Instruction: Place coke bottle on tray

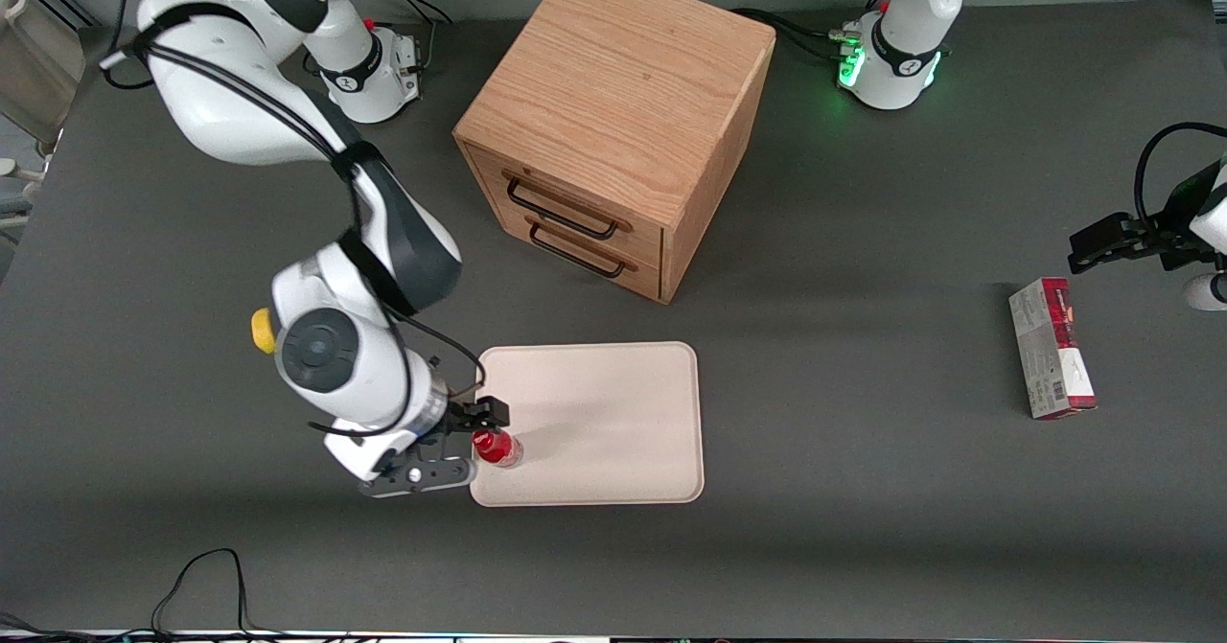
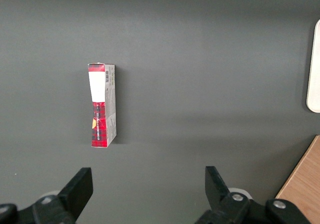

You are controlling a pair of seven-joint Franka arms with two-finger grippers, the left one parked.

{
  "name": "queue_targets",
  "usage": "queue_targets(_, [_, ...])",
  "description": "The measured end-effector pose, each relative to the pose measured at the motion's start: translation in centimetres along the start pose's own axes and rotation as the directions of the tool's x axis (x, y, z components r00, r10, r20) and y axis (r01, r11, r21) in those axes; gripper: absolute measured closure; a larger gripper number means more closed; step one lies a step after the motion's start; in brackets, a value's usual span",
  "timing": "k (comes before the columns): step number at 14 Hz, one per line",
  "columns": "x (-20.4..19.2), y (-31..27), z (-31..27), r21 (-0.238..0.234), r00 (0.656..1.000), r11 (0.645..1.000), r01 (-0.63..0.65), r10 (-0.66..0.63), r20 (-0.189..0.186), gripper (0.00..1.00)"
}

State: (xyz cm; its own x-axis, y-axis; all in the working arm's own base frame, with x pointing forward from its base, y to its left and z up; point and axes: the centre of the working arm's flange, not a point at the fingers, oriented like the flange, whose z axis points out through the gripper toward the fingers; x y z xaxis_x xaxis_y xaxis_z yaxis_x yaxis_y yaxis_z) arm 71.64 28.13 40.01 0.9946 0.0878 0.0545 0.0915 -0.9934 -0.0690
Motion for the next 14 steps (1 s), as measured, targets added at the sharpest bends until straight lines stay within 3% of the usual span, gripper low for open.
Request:
queue_targets(3, [-2.7,3.9,-6.0,0.013,0.996,0.997,-0.079,0.079,0.041,0.00])
queue_targets(6, [-7.6,9.9,-11.0,-0.021,0.986,0.988,-0.155,0.156,0.064,0.00])
queue_targets(9, [-14.4,15.7,-15.6,-0.061,0.968,0.968,-0.244,0.247,0.051,0.00])
queue_targets(12, [-20.2,19.0,-19.2,-0.062,0.963,0.962,-0.265,0.267,0.037,0.00])
queue_targets(14, [-21.9,20.3,-20.6,-0.057,0.964,0.963,-0.262,0.264,0.036,0.00])
